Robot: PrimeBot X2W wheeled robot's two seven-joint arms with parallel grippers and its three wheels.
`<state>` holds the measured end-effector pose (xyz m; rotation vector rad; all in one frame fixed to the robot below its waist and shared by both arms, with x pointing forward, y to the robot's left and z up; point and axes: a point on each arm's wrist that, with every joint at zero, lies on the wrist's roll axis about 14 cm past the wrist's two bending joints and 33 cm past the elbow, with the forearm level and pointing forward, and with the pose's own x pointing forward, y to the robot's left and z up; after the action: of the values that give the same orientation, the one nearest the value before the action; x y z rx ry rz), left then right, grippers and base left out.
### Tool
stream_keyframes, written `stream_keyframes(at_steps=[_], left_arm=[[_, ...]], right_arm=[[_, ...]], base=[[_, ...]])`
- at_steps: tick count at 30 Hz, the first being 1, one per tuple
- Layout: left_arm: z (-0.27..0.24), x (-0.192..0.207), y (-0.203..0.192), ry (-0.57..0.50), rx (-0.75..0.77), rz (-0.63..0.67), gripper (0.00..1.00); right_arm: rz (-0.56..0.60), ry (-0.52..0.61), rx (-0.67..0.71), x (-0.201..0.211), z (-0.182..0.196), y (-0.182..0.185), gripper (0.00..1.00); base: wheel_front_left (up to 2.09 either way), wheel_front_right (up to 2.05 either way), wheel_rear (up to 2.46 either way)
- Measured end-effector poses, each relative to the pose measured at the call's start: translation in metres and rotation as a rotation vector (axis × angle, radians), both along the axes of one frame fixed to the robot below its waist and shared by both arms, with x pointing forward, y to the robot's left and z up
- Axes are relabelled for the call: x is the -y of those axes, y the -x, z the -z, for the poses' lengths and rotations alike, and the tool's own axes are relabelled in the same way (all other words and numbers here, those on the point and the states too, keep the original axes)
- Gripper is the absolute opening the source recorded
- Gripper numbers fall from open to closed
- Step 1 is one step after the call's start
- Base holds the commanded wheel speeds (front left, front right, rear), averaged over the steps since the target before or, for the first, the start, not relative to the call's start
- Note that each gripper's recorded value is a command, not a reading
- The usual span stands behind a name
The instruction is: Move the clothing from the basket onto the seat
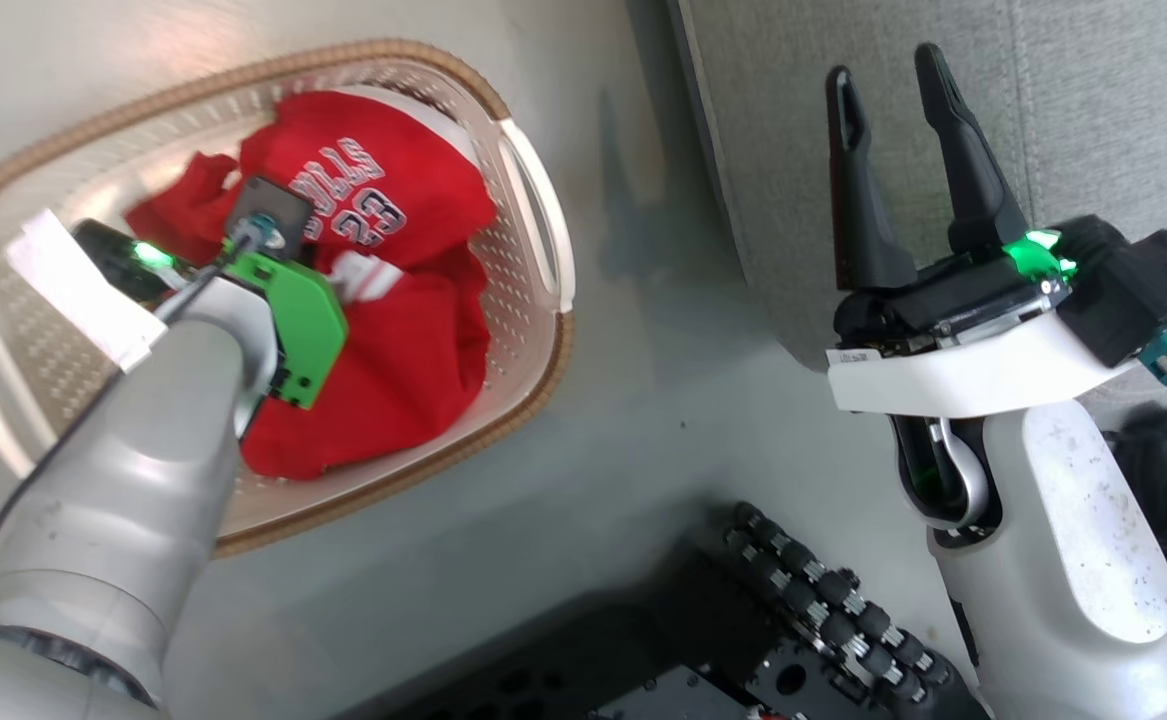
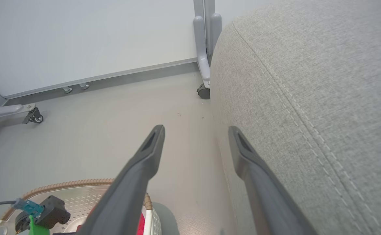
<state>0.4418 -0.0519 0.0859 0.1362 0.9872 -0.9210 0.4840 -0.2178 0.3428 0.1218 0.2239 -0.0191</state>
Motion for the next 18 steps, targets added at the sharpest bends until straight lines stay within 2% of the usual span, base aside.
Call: stream_keyframes(at_steps=[11,18], left_arm=[[-0.103,0.012,-0.029,0.206,0.200,-0.116,0.00],[-0.186,0.005,-0.049,0.357,0.321,-0.275,0.00]], right_arm=[[0.004,0.021,0.056,-0.002,-0.037,0.012,1.00],[-0.008,0.047,0.102,-0.007,-0.064,0.024,1.00]], base=[[0.00,0.00,0.00],[0.00,0.00,0.00]])
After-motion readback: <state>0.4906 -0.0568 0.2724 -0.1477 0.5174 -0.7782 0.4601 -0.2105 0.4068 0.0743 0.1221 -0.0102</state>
